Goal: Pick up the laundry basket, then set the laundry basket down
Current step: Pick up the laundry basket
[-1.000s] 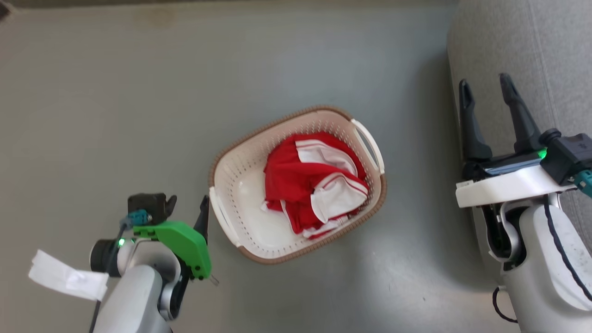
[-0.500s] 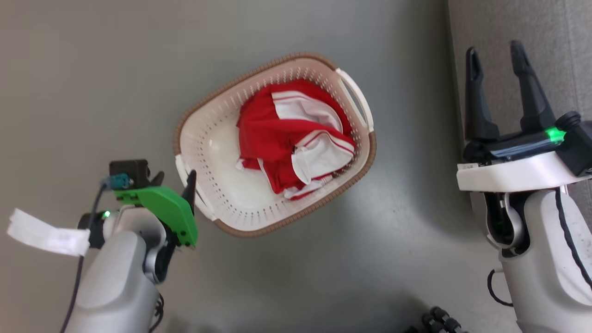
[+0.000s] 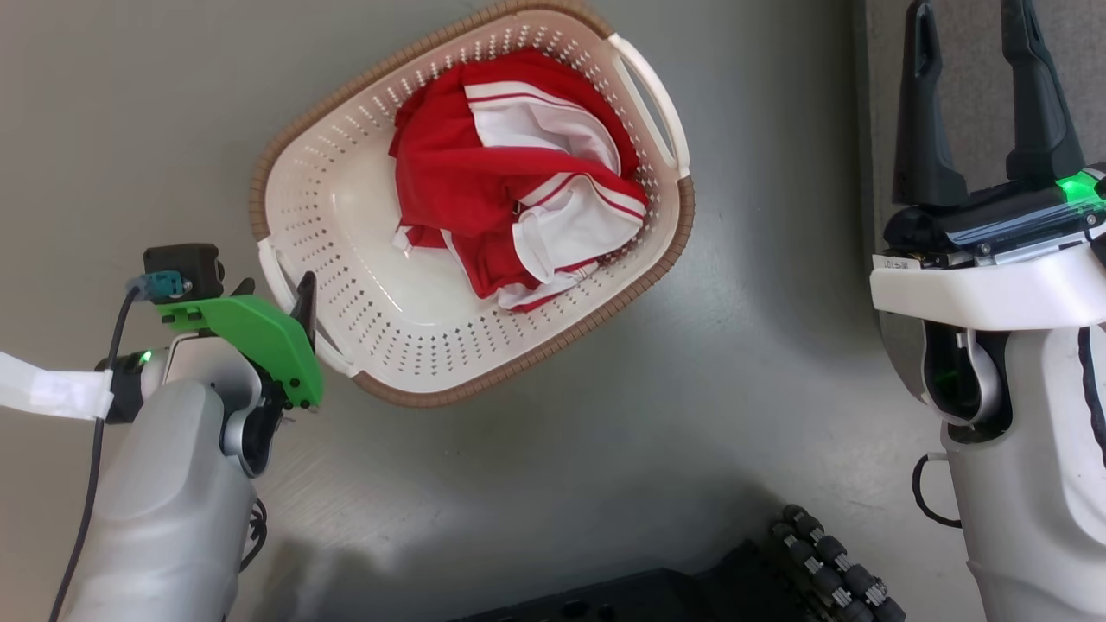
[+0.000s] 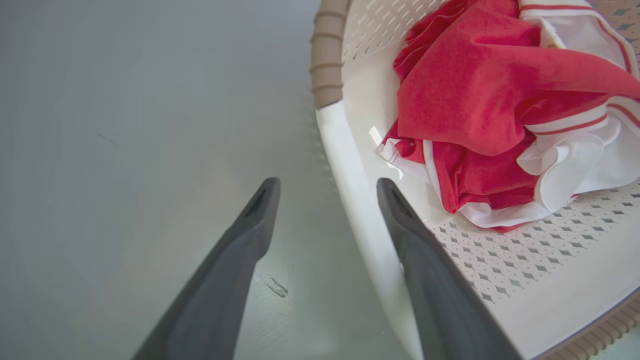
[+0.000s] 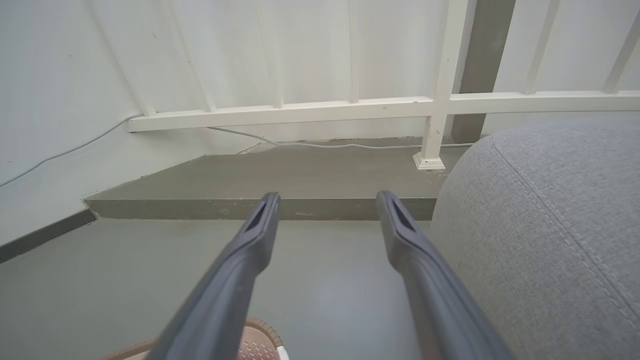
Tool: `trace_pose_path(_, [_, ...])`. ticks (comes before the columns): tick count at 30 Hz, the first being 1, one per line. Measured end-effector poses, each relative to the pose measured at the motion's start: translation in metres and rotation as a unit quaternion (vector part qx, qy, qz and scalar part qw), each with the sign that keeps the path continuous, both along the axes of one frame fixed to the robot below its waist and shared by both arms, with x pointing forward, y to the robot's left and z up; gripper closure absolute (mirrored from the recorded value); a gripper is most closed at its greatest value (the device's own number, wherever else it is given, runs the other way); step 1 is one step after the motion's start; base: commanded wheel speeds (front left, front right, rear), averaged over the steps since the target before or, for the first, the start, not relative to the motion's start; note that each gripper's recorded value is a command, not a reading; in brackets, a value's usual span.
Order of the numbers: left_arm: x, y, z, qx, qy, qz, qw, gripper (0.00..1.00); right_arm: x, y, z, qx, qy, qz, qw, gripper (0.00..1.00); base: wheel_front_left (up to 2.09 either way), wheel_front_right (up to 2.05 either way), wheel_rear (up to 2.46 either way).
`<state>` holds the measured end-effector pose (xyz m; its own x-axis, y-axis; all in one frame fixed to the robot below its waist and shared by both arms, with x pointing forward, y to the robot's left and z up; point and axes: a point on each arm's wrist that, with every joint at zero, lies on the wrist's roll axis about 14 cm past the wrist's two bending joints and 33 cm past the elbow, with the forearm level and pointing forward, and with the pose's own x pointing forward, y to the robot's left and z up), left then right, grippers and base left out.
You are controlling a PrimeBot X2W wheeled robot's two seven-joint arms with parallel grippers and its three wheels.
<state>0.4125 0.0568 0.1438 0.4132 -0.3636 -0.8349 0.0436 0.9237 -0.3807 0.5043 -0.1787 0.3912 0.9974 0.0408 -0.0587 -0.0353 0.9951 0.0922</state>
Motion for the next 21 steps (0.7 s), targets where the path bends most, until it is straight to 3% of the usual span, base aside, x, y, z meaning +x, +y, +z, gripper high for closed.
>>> trace_pose_path(8, [-0.003, -0.010, -0.019, -0.010, 0.022, -0.013, 1.000, 0.00, -0.002, -0.006, -0.017, -0.004, 0.019, -0.011, 1.000, 0.00, 0.00, 0.00, 0.00])
trace_pose_path(10, [-0.002, -0.012, -0.022, -0.011, 0.023, -0.010, 1.000, 0.78, -0.002, -0.008, -0.019, -0.005, 0.022, -0.014, 1.000, 0.00, 0.00, 0.00, 0.00])
trace_pose_path(11, [-0.002, -0.013, -0.023, -0.013, 0.027, -0.006, 1.000, 1.00, -0.003, -0.009, -0.020, -0.005, 0.022, -0.015, 1.000, 0.00, 0.00, 0.00, 0.00])
trace_pose_path(21, [0.003, -0.015, -0.026, -0.020, 0.033, 0.006, 0.999, 1.00, -0.003, -0.010, -0.022, -0.004, 0.025, -0.016, 1.000, 0.00, 0.00, 0.00, 0.00])
